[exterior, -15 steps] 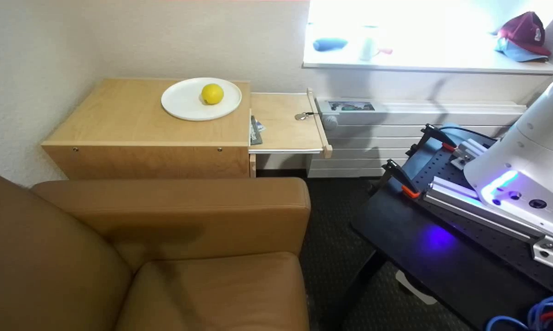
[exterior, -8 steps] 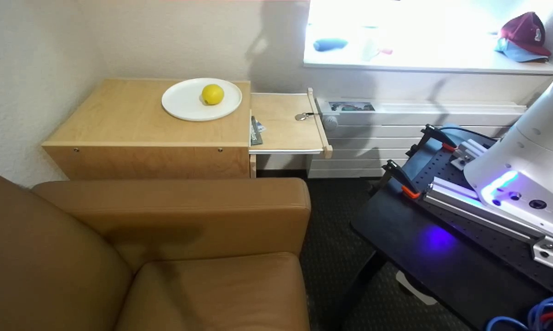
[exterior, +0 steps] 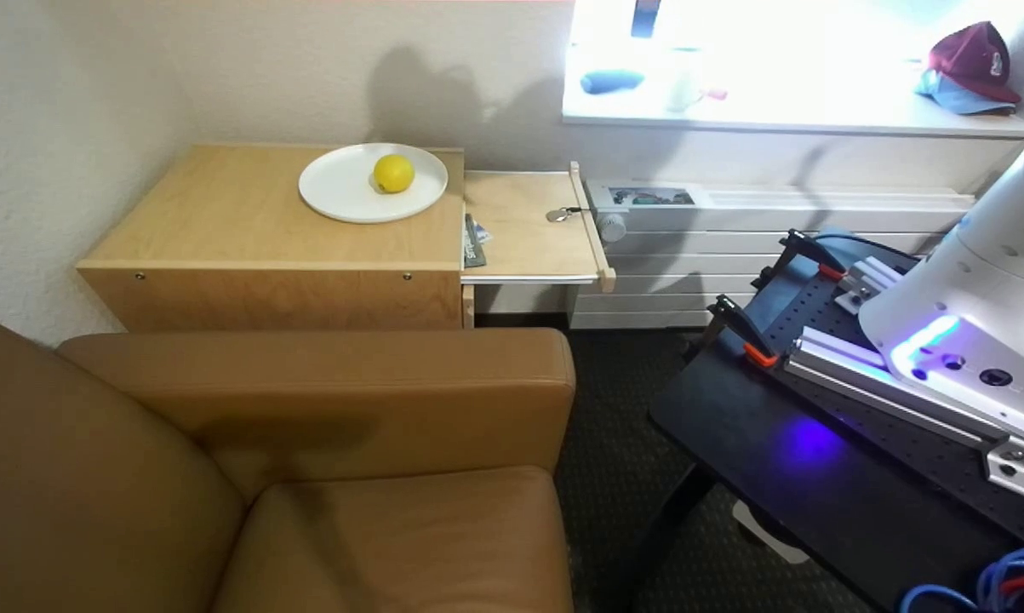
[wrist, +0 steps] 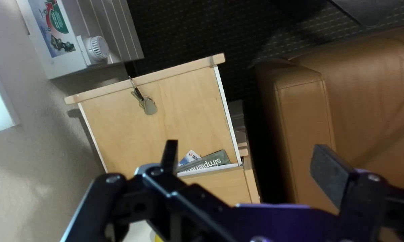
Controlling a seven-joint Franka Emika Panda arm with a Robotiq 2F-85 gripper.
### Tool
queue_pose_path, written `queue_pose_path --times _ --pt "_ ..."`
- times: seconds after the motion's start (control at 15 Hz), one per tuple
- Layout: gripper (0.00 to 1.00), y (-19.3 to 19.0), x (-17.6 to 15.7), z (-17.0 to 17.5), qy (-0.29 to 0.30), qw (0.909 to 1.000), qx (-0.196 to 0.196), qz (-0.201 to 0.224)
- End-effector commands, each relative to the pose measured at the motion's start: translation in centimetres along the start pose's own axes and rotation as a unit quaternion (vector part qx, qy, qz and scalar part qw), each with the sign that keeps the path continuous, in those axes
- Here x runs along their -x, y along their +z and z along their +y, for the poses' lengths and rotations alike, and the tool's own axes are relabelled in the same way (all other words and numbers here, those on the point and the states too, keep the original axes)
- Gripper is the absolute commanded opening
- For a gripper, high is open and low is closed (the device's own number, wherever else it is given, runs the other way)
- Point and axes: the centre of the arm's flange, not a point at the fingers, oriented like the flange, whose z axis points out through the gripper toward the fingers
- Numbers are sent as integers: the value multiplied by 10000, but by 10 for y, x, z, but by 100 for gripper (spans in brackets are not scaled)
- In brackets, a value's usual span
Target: Move the ball to the window sill
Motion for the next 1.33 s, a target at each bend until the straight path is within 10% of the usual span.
queue_pose_path --times 0.0,0.6,1.07,1.27 --pt "100 20 -1 16 134 9993 66 -338" --pt "100 117 -139 32 1925 9670 -1666 85" --pt "100 107 -156 20 2080 9624 -1710 363" --pt "100 149 -178 29 2378 9671 -689 580"
